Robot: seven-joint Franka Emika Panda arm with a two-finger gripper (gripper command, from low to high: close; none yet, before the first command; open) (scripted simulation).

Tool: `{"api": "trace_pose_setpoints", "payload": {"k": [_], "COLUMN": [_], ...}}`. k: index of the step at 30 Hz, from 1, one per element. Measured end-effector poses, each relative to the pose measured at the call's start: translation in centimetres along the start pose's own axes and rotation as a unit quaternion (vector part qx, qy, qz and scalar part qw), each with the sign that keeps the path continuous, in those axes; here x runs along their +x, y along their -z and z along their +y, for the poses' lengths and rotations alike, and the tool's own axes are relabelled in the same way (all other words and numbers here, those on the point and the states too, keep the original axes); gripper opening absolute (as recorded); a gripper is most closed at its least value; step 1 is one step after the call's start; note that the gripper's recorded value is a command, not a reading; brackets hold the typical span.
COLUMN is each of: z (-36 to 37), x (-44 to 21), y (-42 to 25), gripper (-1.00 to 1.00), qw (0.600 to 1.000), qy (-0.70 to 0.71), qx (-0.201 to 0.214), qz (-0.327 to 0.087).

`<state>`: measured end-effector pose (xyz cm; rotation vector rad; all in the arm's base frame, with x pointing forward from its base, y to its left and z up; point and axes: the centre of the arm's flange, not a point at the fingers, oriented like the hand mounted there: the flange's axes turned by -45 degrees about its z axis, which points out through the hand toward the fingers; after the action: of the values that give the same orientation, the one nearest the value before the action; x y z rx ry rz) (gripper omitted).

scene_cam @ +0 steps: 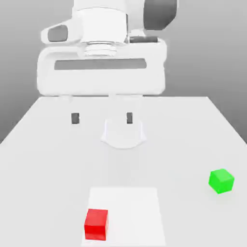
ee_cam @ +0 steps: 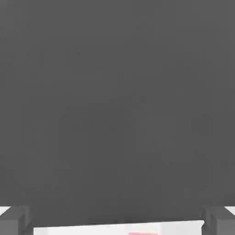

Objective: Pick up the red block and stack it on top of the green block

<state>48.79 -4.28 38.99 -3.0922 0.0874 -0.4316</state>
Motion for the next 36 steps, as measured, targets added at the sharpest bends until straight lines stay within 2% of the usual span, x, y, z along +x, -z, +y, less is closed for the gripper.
{"api": "trace_pose_setpoints", "payload": {"k": [9,14,15,21,27,32,36], "z": [2.6,3.0,3.0,3.0,2.4,-7.7,-17.4], "x": [-6.7,-8.9,-9.1,-9.2,-7.6,-8.6,-11.9], "y": [-15.8,-22.0,-22.6,-22.9,-17.4,-15.5,-13.8], "gripper": [0.0,0.0,-1.0,-1.0,-1.0,-1.0,-1.0], "qw": [0.992,0.99,0.99,0.99,0.99,0.979,0.944], "qy": [-0.012,-0.013,-0.013,-0.013,-0.007,0.145,0.297], "qx": [-0.014,-0.015,-0.015,-0.015,-0.013,0.021,0.048], "qz": [-0.127,-0.137,-0.138,-0.138,-0.138,-0.138,-0.135]}}
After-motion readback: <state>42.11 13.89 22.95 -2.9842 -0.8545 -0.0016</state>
